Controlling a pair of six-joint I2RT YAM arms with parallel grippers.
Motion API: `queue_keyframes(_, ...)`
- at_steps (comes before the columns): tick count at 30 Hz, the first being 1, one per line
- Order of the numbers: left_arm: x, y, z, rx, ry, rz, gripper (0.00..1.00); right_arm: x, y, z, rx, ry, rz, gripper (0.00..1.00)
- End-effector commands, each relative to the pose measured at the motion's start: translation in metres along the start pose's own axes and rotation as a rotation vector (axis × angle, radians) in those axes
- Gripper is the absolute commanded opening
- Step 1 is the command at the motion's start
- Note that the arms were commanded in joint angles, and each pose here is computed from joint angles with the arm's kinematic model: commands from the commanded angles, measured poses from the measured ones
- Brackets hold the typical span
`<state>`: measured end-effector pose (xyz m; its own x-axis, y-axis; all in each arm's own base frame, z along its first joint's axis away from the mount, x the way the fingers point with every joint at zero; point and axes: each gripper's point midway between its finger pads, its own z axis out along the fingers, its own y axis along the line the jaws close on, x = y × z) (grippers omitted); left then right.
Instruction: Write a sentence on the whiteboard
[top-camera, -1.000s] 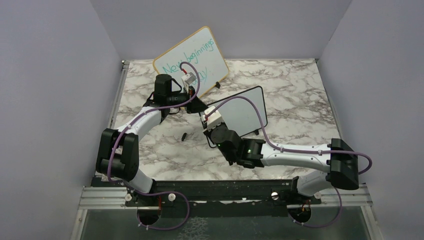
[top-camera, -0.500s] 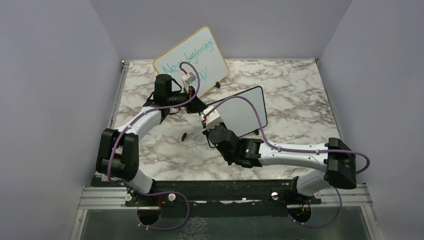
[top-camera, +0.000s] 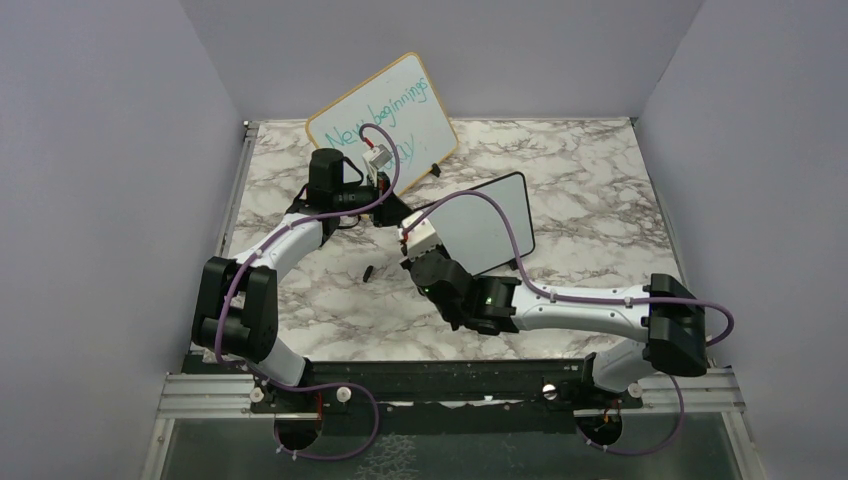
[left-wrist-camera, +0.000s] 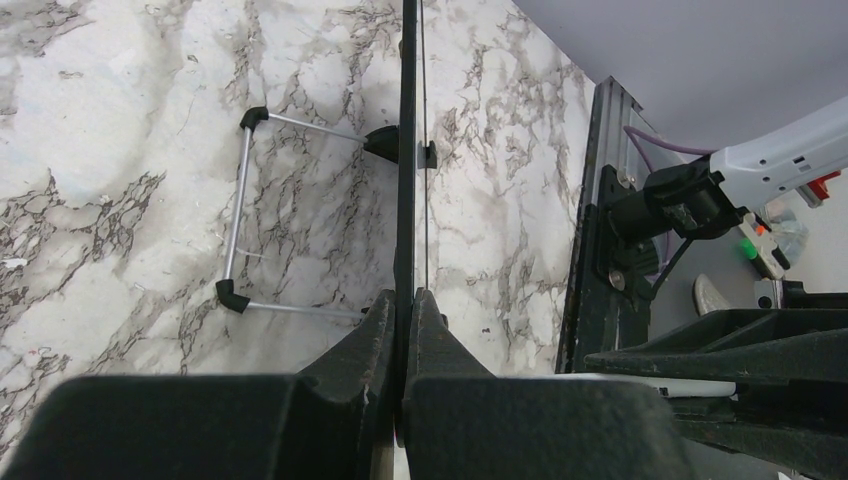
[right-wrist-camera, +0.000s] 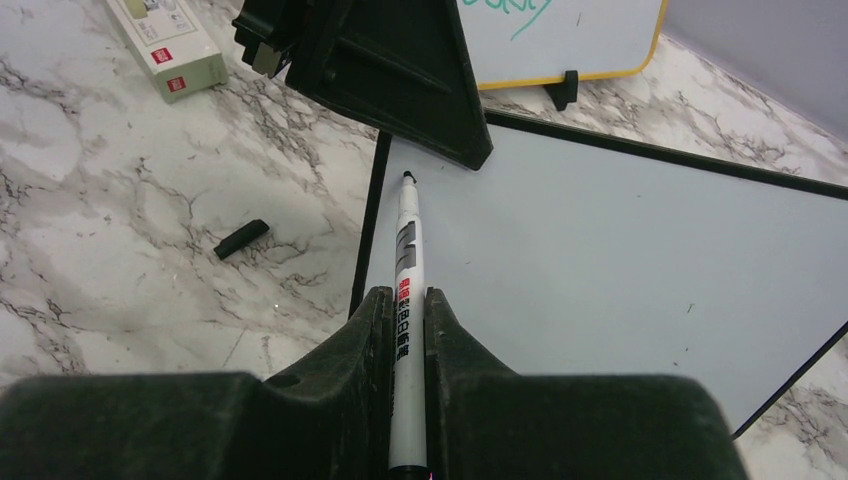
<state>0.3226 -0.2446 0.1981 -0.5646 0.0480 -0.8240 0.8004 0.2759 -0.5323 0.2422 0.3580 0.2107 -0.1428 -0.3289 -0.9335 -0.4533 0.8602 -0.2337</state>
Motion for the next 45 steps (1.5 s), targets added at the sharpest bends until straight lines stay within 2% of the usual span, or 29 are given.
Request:
queue_keyframes(1,0.006,-0.002,-0.001,-0.003,0.008,-0.013,0.0,-0.001,0.0,0.001,0.031,0.011,0.01,0.0)
queue_keyframes(33,0.006,-0.003,0.0,0.003,0.006,-0.017,0.0,0.026,0.009,-0.005,-0.026,0.124,-0.007,0.0)
queue_keyframes(37,0.007,-0.002,0.0,0.002,0.005,-0.018,0.0,0.023,0.004,-0.007,-0.008,0.116,0.002,0.0)
queue_keyframes(45,0.007,-0.003,0.0,0.004,0.006,-0.019,0.0,-0.007,0.001,-0.013,-0.047,0.007,0.04,0.0)
